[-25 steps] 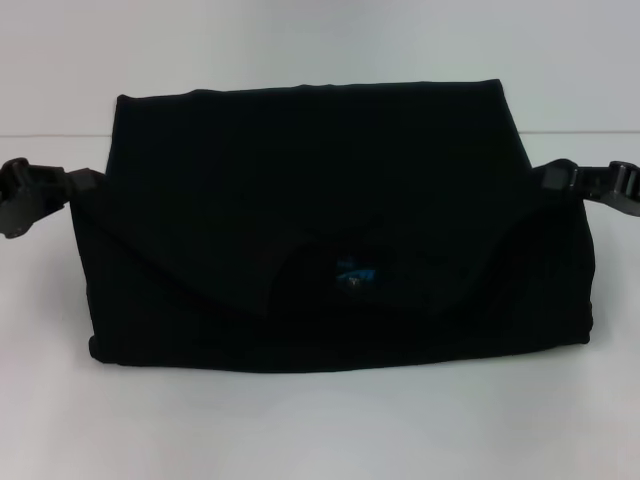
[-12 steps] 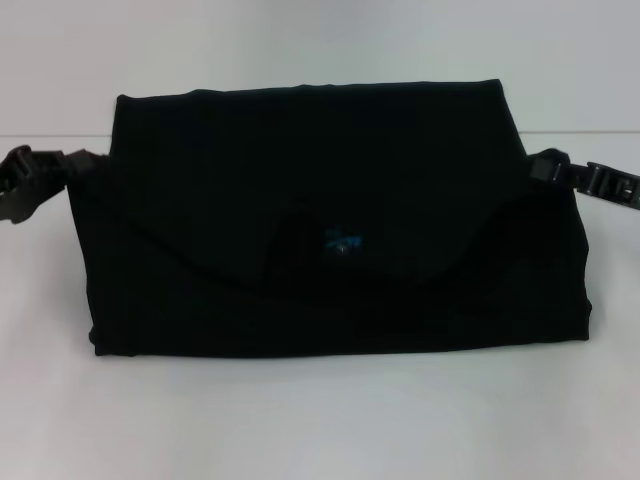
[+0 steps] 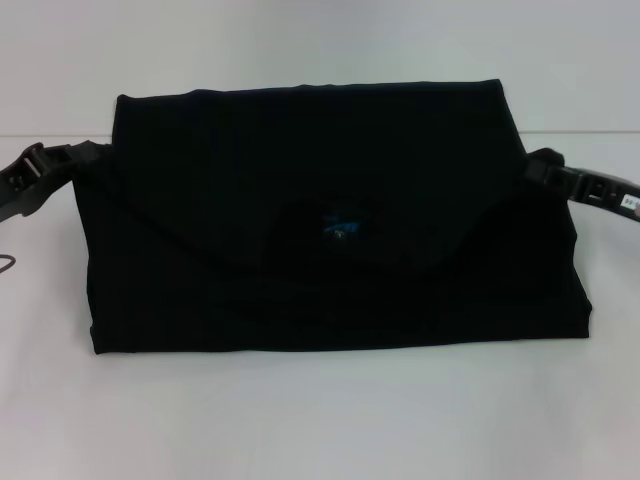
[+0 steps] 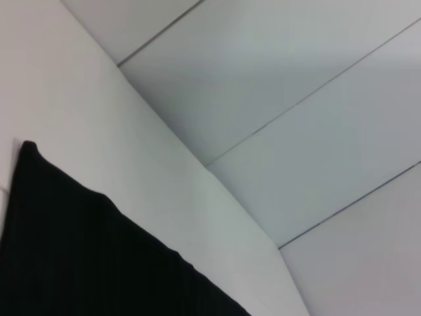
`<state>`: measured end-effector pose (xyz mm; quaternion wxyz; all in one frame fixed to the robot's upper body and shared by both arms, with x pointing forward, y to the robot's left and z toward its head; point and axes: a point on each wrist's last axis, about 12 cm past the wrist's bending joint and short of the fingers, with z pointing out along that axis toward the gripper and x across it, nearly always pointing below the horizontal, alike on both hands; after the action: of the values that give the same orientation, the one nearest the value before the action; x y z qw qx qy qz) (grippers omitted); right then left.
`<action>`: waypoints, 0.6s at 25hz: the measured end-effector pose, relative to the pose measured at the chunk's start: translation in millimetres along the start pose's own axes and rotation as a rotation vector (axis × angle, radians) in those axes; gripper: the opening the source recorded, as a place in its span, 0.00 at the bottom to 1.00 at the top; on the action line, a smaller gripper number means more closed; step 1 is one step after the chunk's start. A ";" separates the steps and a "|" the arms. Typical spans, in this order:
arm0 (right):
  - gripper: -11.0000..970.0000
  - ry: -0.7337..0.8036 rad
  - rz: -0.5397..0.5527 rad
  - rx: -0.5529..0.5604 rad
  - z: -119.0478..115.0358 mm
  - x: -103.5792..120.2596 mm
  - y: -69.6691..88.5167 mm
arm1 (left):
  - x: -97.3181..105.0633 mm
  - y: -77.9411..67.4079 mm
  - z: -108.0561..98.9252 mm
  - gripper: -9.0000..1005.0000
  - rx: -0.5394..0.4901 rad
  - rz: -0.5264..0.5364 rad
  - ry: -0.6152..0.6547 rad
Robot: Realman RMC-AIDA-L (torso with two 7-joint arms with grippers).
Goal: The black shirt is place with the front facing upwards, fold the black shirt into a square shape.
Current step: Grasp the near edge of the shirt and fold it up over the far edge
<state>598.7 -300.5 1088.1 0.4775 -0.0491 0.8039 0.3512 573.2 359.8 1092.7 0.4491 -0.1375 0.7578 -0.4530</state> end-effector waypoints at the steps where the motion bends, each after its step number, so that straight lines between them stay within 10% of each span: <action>1: 0.10 0.000 -0.005 0.003 1.4 1.4 -0.2 | 1.1 0.1 1.0 0.01 0.000 0.003 -0.005; 15: 0.10 -0.029 -0.078 0.056 7.8 12.1 -5.1 | 11.4 0.6 14.0 0.01 -0.026 0.064 -0.038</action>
<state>600.0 -296.5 1073.5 0.5038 -0.0619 0.8037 0.3105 578.2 345.1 1083.2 0.4756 -0.1276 0.7591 -0.4257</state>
